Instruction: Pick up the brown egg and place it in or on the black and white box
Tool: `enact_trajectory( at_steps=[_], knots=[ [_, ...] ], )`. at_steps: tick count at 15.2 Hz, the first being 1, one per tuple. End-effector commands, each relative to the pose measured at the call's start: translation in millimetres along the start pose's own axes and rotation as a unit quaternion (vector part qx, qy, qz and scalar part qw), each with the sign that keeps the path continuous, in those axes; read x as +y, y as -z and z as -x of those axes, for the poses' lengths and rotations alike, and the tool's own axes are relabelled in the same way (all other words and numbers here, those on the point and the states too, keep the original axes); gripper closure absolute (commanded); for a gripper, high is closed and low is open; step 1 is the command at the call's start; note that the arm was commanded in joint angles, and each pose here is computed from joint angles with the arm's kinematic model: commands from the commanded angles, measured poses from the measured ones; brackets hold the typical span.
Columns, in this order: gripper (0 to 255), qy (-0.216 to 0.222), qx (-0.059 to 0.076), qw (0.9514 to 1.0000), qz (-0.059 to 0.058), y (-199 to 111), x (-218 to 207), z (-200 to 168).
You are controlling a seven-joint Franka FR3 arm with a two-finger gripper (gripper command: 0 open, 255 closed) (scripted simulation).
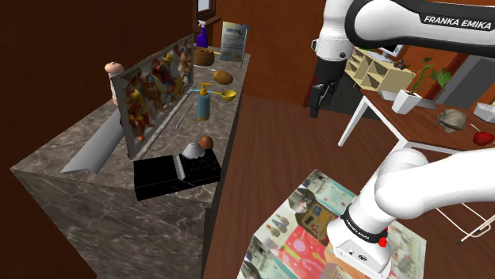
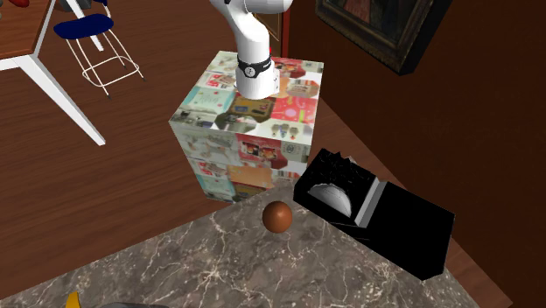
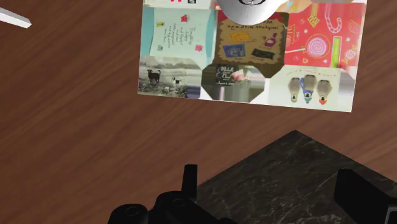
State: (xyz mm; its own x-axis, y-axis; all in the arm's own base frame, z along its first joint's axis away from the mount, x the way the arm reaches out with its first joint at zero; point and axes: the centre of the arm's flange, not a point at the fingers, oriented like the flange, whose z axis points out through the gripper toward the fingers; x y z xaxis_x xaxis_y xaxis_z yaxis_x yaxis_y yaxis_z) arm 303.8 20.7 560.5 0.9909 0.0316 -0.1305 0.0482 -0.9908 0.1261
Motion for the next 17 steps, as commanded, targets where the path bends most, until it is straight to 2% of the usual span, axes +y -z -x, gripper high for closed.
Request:
enact_trajectory(
  at_steps=[1,17],
  knots=[
    [0,0.000,0.000,1.0000,0.000,0,0,0],
    [0,0.046,0.046,0.9966,-0.050,-79,-81,-157]
  ],
)
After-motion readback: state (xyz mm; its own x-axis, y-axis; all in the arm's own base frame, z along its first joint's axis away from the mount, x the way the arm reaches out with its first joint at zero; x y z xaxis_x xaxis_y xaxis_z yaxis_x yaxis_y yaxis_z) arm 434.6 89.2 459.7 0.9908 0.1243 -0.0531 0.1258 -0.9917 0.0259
